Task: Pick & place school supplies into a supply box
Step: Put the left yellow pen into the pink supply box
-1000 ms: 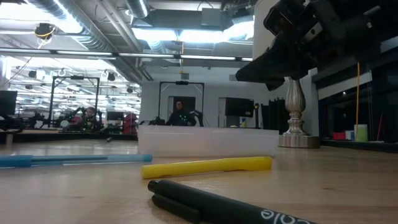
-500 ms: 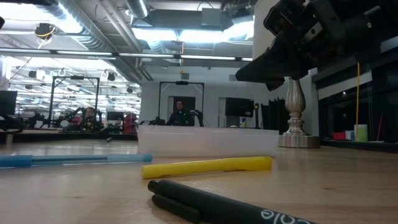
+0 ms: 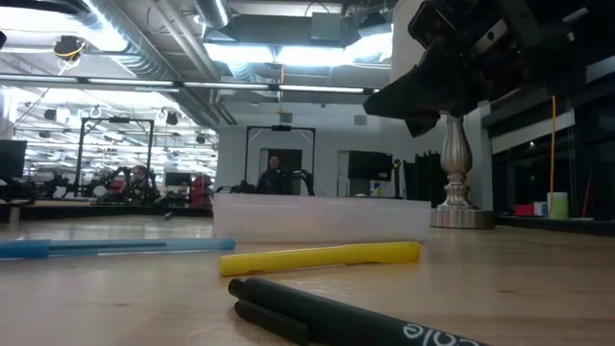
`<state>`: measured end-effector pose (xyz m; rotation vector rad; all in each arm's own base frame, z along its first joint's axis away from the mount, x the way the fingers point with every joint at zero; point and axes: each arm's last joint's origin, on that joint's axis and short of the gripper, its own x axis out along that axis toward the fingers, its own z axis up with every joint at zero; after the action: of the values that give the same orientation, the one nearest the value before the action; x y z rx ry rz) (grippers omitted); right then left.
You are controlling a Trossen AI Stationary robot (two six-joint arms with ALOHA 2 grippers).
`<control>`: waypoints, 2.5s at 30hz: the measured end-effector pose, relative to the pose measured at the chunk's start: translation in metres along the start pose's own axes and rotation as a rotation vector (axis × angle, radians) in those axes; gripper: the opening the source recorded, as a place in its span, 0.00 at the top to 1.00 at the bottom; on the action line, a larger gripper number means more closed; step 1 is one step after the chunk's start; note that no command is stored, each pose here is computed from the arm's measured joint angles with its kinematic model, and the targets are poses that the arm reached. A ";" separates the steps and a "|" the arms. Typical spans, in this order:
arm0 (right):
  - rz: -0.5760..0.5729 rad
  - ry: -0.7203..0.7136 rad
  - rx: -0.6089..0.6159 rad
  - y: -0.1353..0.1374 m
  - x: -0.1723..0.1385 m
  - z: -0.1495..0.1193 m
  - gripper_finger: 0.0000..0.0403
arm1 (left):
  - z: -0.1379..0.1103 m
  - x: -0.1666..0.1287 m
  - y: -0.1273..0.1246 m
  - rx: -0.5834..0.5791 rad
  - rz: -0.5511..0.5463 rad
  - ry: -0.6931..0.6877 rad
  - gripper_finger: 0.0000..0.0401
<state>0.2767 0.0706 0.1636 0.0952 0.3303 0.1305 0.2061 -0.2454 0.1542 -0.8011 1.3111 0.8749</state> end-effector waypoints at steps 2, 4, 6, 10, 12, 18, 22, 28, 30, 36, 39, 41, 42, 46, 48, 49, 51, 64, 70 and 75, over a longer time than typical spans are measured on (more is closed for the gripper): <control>0.002 0.000 0.000 0.000 0.000 0.000 0.91 | -0.001 0.000 0.000 -0.004 0.003 0.005 0.64; 0.003 -0.005 0.001 0.000 0.000 0.000 0.91 | -0.001 0.000 0.000 -0.004 0.003 0.005 0.64; 0.004 -0.009 0.001 0.000 0.000 0.001 0.91 | 0.000 0.003 0.001 -0.005 0.000 0.006 0.64; 0.005 -0.013 0.001 0.000 0.000 0.001 0.91 | 0.001 0.018 0.008 -0.005 -0.018 0.025 0.64; 0.008 -0.013 0.001 0.000 0.000 0.001 0.91 | 0.002 0.026 0.013 0.003 -0.030 0.039 0.64; 0.024 -0.011 -0.001 0.001 0.000 0.001 0.91 | 0.003 0.027 0.017 0.033 -0.026 0.052 0.66; 0.024 -0.011 -0.001 0.001 0.000 0.001 0.91 | 0.004 0.026 0.019 0.046 -0.030 0.047 0.75; 0.029 -0.010 0.018 0.003 0.000 0.001 0.91 | 0.004 0.025 0.019 0.081 -0.034 0.025 0.94; 0.037 -0.010 0.011 0.006 -0.001 0.001 0.91 | 0.005 0.025 0.019 0.088 -0.043 0.001 0.95; 0.023 -0.022 -0.043 0.011 -0.001 0.001 0.91 | 0.008 0.020 0.020 0.071 -0.112 -0.150 0.95; -0.015 -0.033 -0.070 0.013 -0.002 0.001 0.91 | 0.012 0.014 0.026 0.099 -0.130 -0.243 0.95; -0.025 -0.034 -0.091 0.015 -0.002 0.000 0.91 | 0.015 0.001 0.027 0.097 -0.174 -0.290 0.96; -0.022 -0.034 -0.096 0.016 -0.002 0.000 0.91 | 0.018 -0.005 0.029 0.100 -0.192 -0.315 0.96; -0.019 -0.046 -0.095 0.017 -0.002 0.001 0.91 | 0.029 -0.023 0.038 0.168 -0.209 -0.423 0.96; -0.023 -0.055 -0.088 0.017 -0.002 0.002 0.91 | 0.034 -0.034 0.040 0.196 -0.235 -0.459 0.96; -0.024 -0.060 -0.079 0.017 -0.003 0.003 0.91 | 0.037 -0.038 0.041 0.215 -0.238 -0.473 0.96; -0.036 -0.082 -0.063 0.016 -0.004 0.006 0.91 | 0.043 -0.045 0.042 0.254 -0.253 -0.491 0.96; -0.036 -0.072 -0.032 0.022 -0.009 -0.002 0.98 | 0.070 -0.069 0.023 0.605 -0.345 -0.628 0.96; -0.022 -0.079 -0.069 0.024 -0.019 -0.005 0.93 | 0.102 -0.071 0.004 0.716 -0.412 -0.597 0.96; -0.021 -0.115 -0.117 0.024 -0.025 0.002 0.96 | 0.128 -0.075 -0.006 0.842 -0.444 -0.646 0.96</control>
<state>0.2516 0.0909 0.1760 -0.0169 0.2087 0.1233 0.2665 -0.1417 0.2409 -0.0921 0.7508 0.1370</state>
